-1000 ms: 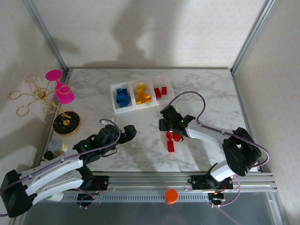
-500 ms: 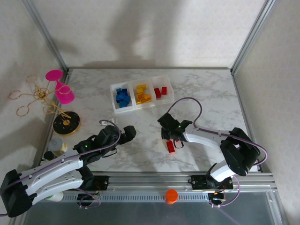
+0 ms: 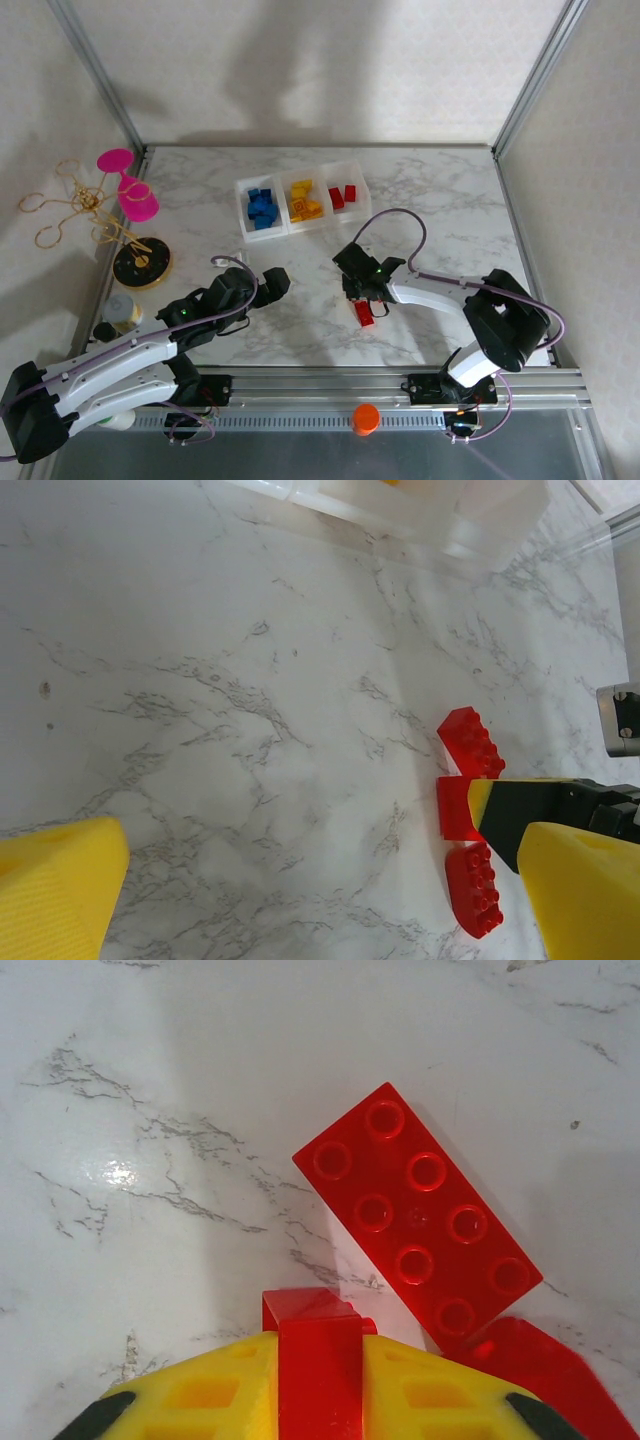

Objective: Sort the legos into containers by color
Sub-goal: Pick up the lego from the center of the table.

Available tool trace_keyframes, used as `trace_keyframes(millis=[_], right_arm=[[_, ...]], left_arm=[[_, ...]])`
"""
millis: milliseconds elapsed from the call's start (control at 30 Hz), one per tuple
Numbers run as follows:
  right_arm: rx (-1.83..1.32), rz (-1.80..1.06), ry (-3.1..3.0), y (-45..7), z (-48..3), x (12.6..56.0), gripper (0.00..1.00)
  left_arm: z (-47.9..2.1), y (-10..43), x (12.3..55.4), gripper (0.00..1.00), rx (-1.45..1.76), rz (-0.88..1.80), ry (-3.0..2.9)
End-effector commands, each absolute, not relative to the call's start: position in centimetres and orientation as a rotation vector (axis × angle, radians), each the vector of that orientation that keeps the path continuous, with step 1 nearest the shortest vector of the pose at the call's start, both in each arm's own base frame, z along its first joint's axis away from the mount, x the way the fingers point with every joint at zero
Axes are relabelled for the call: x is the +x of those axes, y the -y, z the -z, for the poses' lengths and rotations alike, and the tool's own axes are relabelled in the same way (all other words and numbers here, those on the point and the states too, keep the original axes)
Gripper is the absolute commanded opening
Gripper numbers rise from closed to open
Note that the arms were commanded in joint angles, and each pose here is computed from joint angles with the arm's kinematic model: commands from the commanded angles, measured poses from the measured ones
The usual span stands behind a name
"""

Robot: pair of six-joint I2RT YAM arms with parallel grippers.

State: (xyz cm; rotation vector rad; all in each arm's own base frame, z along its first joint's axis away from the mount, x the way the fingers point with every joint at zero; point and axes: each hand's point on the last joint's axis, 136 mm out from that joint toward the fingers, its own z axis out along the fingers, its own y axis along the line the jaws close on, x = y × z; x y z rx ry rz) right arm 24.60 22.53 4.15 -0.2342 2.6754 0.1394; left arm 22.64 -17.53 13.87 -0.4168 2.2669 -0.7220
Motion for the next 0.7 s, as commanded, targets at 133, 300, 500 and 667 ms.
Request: trace_keyframes(millis=[133, 300, 500, 667], right_arm=[[-0.258, -0.044, -2.714, -22.2, -3.0, 24.1, 0.30], [-0.269, -0.067, -2.707, -23.1, -3.1, 24.4, 0.26], [-0.260, -0.109, -2.676, -23.6, -4.4, 24.9, 0.19], [-0.258, -0.114, -2.657, -23.8, -5.5, 25.2, 0.17]], left_arm=[[-13.8, 17.1, 22.6, 1.00, -0.423, 0.688, -2.263], [-13.9, 17.1, 22.6, 1.00, -0.421, 0.686, -2.263], [-13.9, 17.0, 22.5, 1.00, -0.422, 0.685, -2.262], [-14.3, 17.2, 22.8, 1.00, -0.417, 0.699, -2.248]])
